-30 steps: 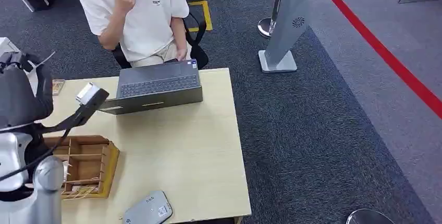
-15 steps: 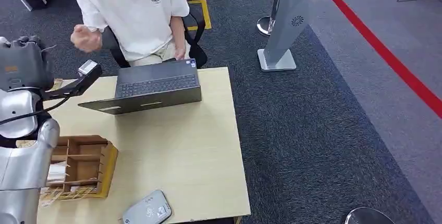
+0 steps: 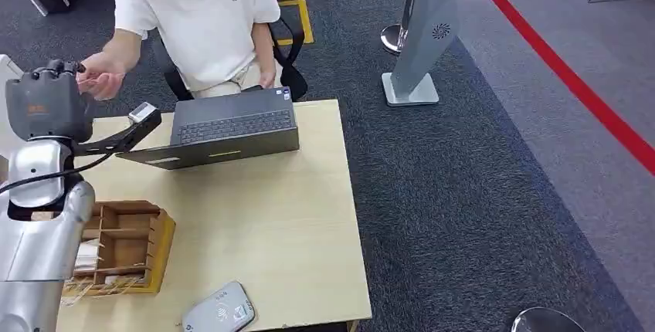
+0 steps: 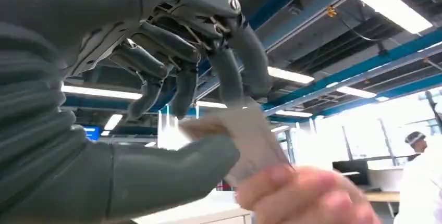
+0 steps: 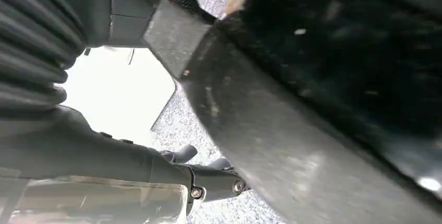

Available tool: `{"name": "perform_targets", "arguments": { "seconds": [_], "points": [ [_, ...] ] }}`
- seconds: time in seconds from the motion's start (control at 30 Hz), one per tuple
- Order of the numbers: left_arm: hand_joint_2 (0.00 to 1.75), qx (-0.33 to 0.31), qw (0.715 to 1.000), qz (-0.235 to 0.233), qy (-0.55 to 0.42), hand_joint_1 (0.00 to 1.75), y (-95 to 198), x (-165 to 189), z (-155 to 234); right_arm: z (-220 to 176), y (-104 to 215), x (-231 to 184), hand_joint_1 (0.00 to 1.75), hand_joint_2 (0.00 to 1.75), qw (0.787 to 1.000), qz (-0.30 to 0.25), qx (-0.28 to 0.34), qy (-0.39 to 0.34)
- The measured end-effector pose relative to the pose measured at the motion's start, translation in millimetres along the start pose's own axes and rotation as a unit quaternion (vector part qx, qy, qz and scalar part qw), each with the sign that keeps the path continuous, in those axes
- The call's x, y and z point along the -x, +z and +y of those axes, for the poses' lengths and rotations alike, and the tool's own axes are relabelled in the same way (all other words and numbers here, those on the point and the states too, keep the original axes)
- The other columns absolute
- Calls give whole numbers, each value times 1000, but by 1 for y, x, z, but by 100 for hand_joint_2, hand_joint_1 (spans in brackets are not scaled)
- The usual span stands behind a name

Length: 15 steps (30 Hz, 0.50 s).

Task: Pass the card to the sensor for recognition and then transmit it.

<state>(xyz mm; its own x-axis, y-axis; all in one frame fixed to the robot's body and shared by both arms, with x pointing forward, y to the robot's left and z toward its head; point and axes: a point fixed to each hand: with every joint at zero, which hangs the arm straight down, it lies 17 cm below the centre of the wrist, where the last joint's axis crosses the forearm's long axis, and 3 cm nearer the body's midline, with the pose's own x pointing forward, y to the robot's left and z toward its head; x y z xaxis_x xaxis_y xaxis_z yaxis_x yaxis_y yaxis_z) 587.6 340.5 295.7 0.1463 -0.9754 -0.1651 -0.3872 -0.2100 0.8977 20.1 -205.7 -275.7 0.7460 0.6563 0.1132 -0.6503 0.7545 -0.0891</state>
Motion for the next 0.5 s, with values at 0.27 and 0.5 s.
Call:
{"name": "perform_targets", "arguments": {
  "seconds": [0.27, 0.5],
  "points": [
    [175, -29, 997, -61, 25, 0, 40, -37, 16, 3, 2, 10, 0, 0, 1000, 11, -2, 14],
    [175, -80, 984, -124, 97, 0, 123, -85, 67, 4, 3, 16, 0, 0, 999, 28, 12, -29]
  ]
}}
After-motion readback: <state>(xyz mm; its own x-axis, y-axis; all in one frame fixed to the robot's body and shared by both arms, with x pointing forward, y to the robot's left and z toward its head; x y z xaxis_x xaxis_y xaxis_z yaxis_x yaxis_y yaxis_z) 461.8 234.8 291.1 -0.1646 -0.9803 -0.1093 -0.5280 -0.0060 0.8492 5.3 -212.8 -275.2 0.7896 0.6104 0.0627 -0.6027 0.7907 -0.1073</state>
